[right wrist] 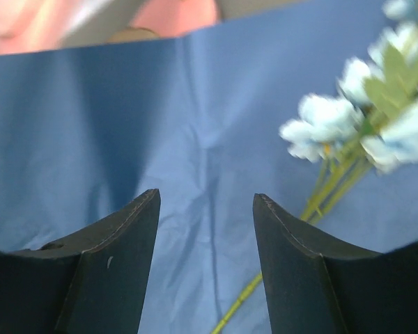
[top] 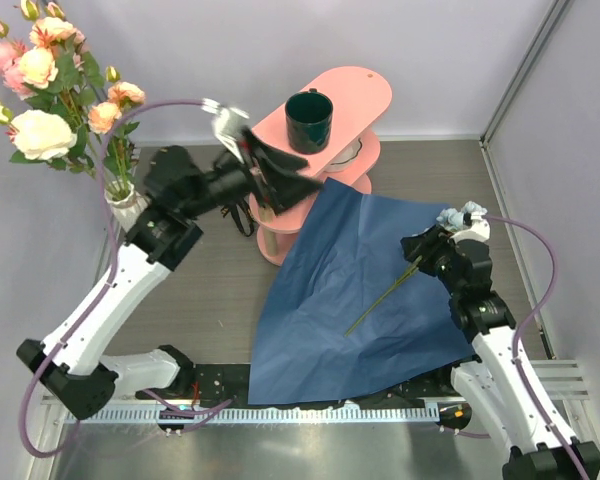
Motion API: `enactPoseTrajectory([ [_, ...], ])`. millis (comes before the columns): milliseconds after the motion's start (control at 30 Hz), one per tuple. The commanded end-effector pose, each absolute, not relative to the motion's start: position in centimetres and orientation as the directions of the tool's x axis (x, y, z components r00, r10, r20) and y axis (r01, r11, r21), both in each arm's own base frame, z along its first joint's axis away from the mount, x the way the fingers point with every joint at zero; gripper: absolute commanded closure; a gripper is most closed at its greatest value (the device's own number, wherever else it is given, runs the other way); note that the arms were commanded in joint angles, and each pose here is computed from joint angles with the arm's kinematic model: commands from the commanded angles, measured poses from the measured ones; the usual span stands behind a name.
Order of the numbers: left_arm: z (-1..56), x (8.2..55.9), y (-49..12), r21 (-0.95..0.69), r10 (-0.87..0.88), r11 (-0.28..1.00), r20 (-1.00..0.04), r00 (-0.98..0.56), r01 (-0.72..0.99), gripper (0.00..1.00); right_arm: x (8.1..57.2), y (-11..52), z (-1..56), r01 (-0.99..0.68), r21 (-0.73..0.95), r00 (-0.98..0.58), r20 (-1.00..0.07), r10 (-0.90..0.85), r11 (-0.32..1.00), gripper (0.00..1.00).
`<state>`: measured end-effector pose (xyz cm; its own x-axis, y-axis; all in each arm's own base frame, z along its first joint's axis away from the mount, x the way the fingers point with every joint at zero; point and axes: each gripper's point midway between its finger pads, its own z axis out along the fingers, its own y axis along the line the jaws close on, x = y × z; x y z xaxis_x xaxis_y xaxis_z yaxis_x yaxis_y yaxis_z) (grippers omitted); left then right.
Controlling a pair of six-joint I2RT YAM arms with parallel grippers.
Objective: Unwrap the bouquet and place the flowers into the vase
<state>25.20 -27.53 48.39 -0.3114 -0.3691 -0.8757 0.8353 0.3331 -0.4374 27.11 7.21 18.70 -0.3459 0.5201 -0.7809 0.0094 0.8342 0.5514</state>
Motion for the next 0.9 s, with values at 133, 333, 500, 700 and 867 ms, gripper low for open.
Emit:
enactPoseTrajectory([
  [133,44.3,16.7,-34.6,-0.21,-0.104,0.163,-0.975,-0.195,0.964,0.15,26.5,6.0,11.0,0.36,0.53,-0.508,-0.579,0.638,0.768,0.42],
  [333,38.5,14.1,-36.2,-0.209,-0.001,0.168,-0.977,-0.212,0.963,0.15,26.8,5.5,8.6,0.455,0.534,-0.473,-0.533,0.701,0.713,0.48],
  [500,37.7,10.9,-37.1,-0.131,0.053,0.17,-0.988,-0.142,0.977,0.15,27.5,4.5,7.8,0.517,0.539,-0.4,-0.534,0.745,0.665,0.51],
  [700,36.7,9.0,-37.2,-0.017,0.105,0.213,-0.994,-0.04,0.977,0.14,27.9,3.5,6.6,0.586,0.522,-0.346,-0.53,0.774,0.619,0.53],
  [867,36.2,8.4,-37.4,0.0,0.121,0.215,-0.992,-0.027,0.977,0.12,28.1,3.6,5.1,0.601,0.51,-0.357,-0.518,0.777,0.615,0.57],
])
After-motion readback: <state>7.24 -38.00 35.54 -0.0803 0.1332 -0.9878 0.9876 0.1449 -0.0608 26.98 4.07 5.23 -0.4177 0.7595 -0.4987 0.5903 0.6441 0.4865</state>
